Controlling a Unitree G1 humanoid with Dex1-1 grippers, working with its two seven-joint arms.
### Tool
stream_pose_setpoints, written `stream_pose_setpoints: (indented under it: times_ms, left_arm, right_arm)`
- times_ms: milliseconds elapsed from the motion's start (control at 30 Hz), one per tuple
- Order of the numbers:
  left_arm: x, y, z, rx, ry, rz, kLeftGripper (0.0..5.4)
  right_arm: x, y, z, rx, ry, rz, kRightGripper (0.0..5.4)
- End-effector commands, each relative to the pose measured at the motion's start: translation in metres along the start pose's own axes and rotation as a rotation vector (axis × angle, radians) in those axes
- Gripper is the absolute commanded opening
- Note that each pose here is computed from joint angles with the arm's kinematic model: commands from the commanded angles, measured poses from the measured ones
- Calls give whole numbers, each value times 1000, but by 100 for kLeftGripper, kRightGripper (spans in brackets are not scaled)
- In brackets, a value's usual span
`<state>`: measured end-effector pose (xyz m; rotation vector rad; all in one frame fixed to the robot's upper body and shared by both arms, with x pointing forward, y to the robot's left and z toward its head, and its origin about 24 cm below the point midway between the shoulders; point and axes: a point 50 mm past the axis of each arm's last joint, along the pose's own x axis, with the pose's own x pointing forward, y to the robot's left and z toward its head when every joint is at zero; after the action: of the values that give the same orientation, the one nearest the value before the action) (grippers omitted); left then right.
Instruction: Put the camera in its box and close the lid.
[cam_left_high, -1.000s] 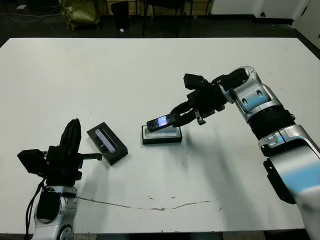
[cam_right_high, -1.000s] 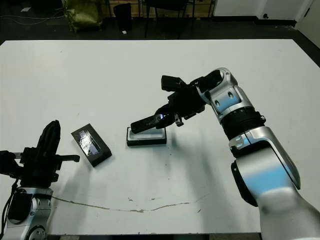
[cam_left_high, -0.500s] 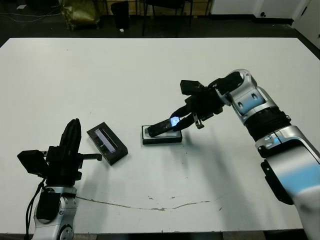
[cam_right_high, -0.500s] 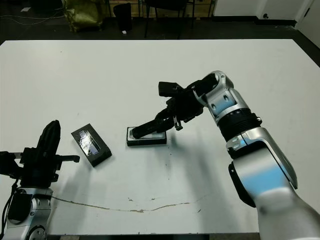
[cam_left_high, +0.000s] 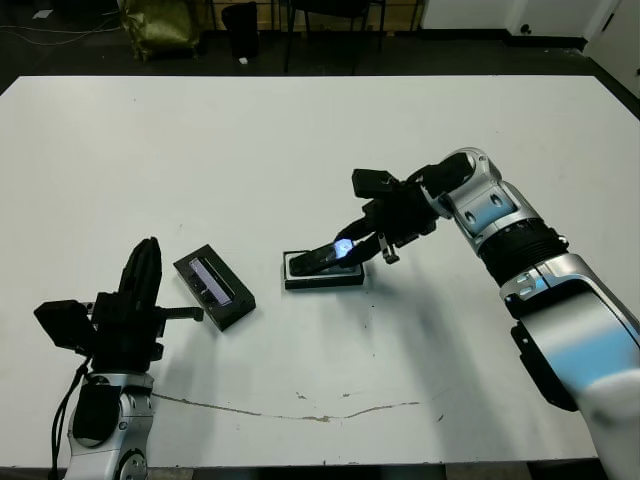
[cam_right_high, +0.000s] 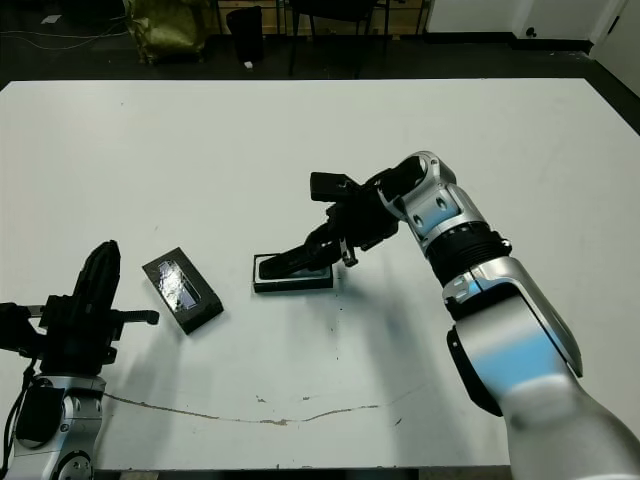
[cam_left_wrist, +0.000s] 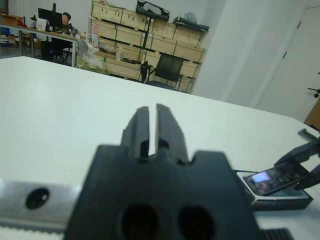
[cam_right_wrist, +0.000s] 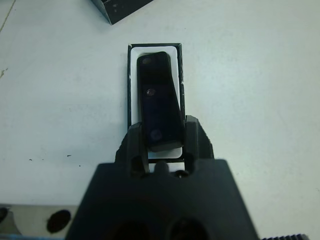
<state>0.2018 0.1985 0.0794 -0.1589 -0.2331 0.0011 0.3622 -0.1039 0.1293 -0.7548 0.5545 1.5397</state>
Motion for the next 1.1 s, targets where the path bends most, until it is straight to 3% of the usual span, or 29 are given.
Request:
stream_pose_setpoints:
  times_ms: [33, 433, 600, 1000, 1100]
  left_arm:
    - [-4, 4, -6, 8, 41, 16, 0]
    - [-5, 4, -6, 10, 37, 16, 0]
    - [-5, 5, -7, -8, 41, 10, 0]
    - [-6, 3, -7, -6, 56, 23, 0]
    - [-6, 3, -6, 8, 50, 24, 0]
  right_arm:
    - [11, 4, -4, -4, 5, 31, 35]
    - [15, 8, 8, -56, 33, 65, 35]
    - [12, 9, 20, -193, 35, 125, 142]
    - [6, 5, 21, -168, -7, 111, 404]
    - [6, 6, 22, -216, -12, 99, 471]
